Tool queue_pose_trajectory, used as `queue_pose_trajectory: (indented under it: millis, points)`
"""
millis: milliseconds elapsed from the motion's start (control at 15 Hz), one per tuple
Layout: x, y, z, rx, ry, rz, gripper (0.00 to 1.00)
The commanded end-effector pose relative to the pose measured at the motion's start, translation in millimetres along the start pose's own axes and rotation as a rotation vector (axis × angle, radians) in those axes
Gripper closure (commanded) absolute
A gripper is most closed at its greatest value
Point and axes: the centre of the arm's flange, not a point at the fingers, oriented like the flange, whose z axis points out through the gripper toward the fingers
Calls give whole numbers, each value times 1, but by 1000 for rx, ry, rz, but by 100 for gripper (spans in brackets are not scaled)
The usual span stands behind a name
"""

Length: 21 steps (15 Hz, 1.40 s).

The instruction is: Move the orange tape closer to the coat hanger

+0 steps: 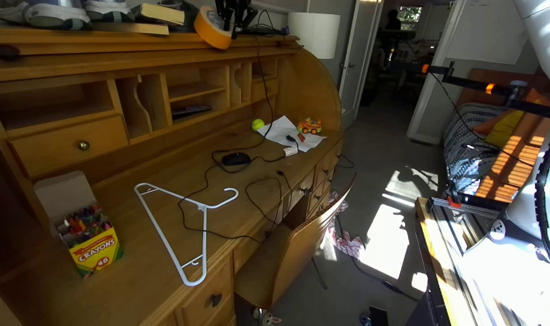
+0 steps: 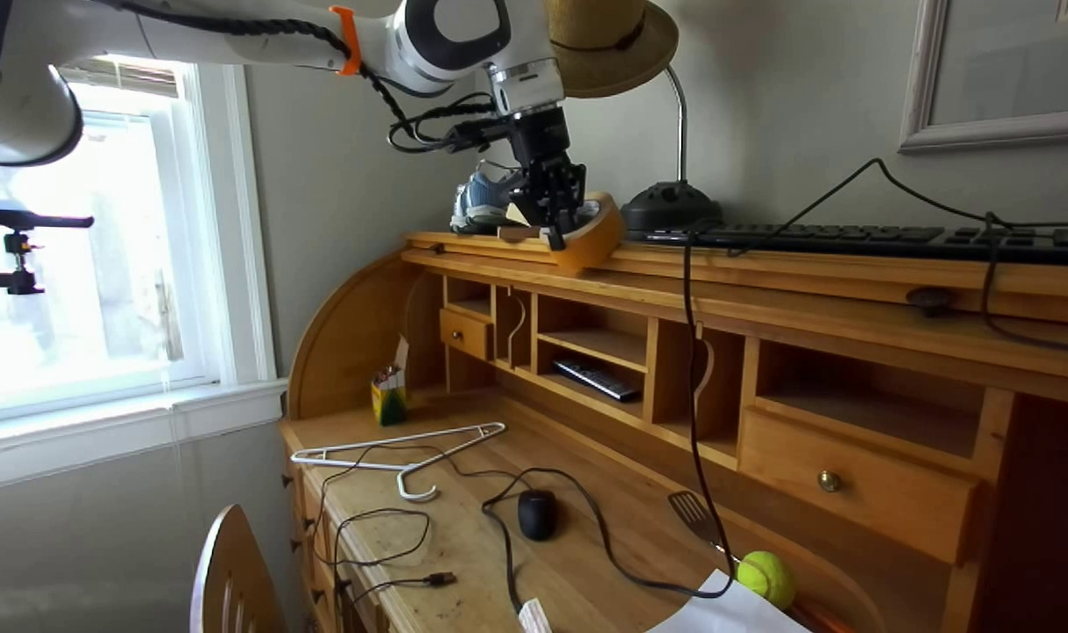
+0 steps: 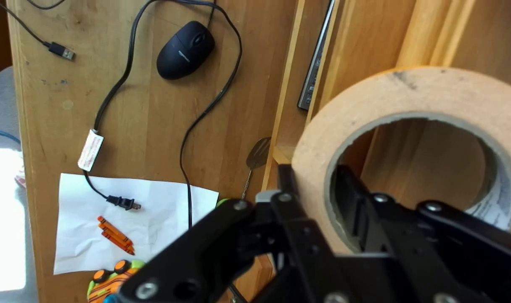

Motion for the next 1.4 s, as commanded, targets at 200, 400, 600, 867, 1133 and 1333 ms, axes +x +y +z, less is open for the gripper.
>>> queue_pose_trajectory:
  millis: [200, 400, 600, 867, 1133, 1333]
  points:
    - [1, -14, -17, 199, -41, 149, 94]
    - [4, -18, -12, 245, -26, 179, 94]
    - [3, -18, -13, 242, -24, 163, 94]
    - [3, -17, -11, 222, -21, 149, 82]
    - [3, -15, -3, 214, -7, 130, 34]
    - [4, -15, 5, 208, -4, 125, 12]
